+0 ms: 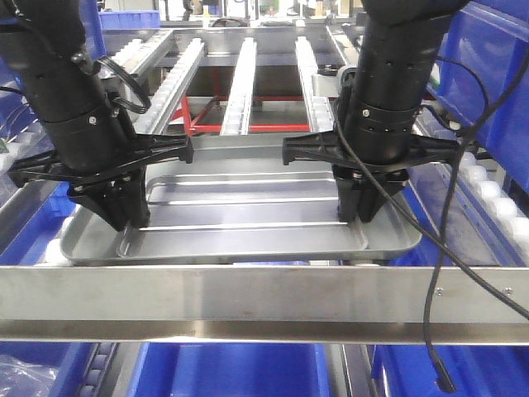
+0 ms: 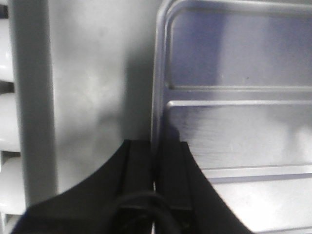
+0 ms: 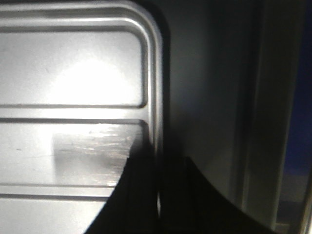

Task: Grab silver tray and place in blue box
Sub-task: 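Lift the tray with both grippers and pull it off the rollers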

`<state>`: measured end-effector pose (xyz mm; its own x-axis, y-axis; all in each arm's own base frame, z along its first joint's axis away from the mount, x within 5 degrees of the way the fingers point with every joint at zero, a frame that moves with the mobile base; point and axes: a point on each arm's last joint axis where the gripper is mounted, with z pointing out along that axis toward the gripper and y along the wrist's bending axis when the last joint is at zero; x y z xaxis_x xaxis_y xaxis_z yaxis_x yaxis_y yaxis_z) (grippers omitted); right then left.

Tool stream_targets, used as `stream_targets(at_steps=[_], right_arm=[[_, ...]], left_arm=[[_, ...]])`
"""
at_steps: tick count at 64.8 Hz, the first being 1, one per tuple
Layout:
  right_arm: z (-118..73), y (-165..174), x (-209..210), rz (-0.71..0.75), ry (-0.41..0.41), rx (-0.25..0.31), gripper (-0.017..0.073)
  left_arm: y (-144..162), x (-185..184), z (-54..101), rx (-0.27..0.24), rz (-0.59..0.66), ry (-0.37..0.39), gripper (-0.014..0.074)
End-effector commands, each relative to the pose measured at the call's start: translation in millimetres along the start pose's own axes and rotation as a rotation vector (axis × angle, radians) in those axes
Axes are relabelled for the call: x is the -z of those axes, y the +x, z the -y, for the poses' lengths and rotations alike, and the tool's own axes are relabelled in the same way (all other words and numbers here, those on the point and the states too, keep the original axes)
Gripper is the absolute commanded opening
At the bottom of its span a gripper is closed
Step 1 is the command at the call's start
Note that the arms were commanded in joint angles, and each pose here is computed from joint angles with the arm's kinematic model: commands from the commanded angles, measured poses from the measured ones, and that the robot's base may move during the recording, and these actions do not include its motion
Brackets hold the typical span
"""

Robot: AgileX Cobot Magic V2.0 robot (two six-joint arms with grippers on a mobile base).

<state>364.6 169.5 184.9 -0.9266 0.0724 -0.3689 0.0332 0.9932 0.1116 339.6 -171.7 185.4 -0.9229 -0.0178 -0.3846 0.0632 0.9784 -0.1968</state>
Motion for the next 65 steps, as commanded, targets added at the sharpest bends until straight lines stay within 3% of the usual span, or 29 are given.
stream_targets(at_steps=[1,21,30,44,65], right_arm=[[-1.3,-16.4,30.9,0.082,-0.021,0.003,0.0053],[-7.2,-20.6,93.3,0.127,-0.056,-0.048,0.0053],[-15.6,-4.6,116.4,0.143,-0.082,-0.019,0.0053],[-15.4,36.6,141.2,0.177,-0.058,-0.014,0.0053],[-7.8,115.0,175.4,0.231,-0.113,0.009,0.0053]], left_arm=[[-15.6,27.4,8.5,-0.008,0.095,0.041,-0.0104],[-21.9,88.3,16.2,0.002,0.12,0.074,-0.0104],[-8.9,111.7,22.4,0.014,0.121,0.087,-0.0104],[36.8,131.3,24.1,0.026,0.121,0.073,-0.0104],[112.4,169.1,21.6,0.025,0.15,0.082,-0.0104]])
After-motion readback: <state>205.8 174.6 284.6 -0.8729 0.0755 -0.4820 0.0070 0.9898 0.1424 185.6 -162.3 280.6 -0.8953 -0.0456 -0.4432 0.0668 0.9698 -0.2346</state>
